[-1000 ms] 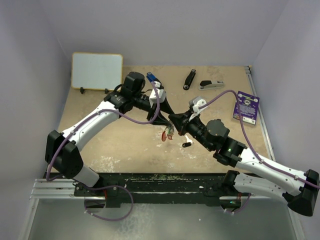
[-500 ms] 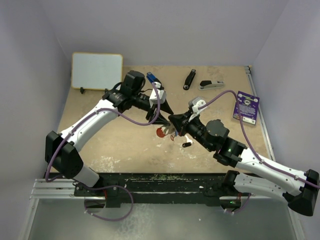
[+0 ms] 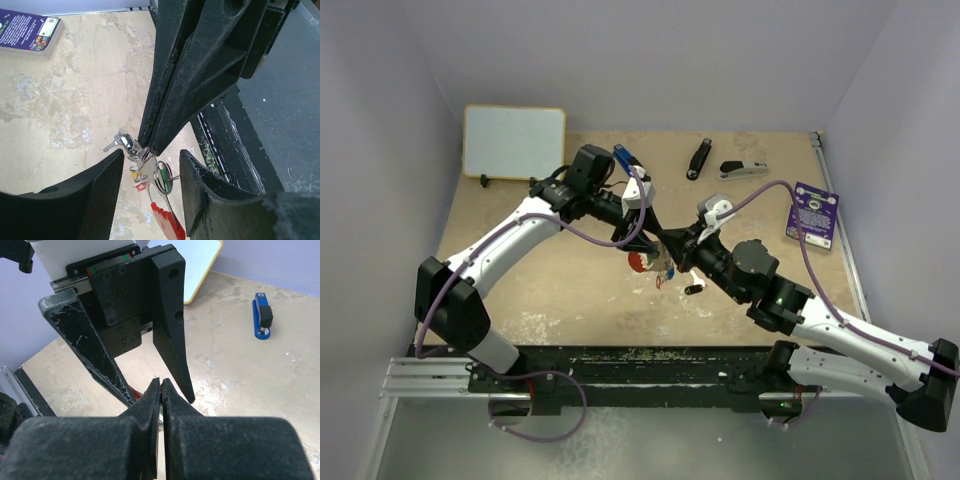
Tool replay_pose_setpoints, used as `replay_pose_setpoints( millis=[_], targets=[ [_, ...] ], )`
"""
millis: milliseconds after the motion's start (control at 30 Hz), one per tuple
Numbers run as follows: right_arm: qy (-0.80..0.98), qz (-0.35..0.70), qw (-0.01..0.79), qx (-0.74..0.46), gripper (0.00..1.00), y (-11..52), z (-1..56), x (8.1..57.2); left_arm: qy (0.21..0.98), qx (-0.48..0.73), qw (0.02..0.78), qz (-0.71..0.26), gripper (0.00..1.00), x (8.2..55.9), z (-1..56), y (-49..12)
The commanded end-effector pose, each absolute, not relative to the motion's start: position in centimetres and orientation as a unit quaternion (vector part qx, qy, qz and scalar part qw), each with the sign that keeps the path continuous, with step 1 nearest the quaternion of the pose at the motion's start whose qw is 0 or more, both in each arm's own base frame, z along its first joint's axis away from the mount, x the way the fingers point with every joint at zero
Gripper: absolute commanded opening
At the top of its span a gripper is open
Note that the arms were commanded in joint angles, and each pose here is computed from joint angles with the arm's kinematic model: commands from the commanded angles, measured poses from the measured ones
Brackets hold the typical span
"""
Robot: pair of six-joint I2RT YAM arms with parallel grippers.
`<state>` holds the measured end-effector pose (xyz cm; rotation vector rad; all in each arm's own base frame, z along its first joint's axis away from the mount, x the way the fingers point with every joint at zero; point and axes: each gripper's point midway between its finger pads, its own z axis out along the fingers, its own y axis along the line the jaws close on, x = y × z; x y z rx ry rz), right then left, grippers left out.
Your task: Put the keys on the keyring
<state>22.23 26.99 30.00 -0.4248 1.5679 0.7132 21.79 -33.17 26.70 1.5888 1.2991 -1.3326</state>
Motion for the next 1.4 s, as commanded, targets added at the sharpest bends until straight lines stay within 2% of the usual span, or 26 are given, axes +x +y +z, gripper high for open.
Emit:
replay_pose_setpoints(
  millis=[0, 700, 1367],
  targets=[
    [0.643, 0.336, 0.669, -0.161, 0.00, 26.5, 34.9, 22.1, 0.472, 0.620, 0.357, -0.514, 0.51, 21.9, 28.4, -33.5],
    [0.653, 0.337, 0.668, -0.114, 0.00, 25.9, 34.8, 22.6, 0.454, 0.611, 0.374, -0.529, 0.43, 22.5, 29.5, -34.4],
    [0.653, 0.331, 0.675, -0.089, 0.00, 25.3, 36.2, 22.7, 0.459, 0.599, 0.377, -0.537, 0.43, 23.0, 28.5, -34.8]
  ],
)
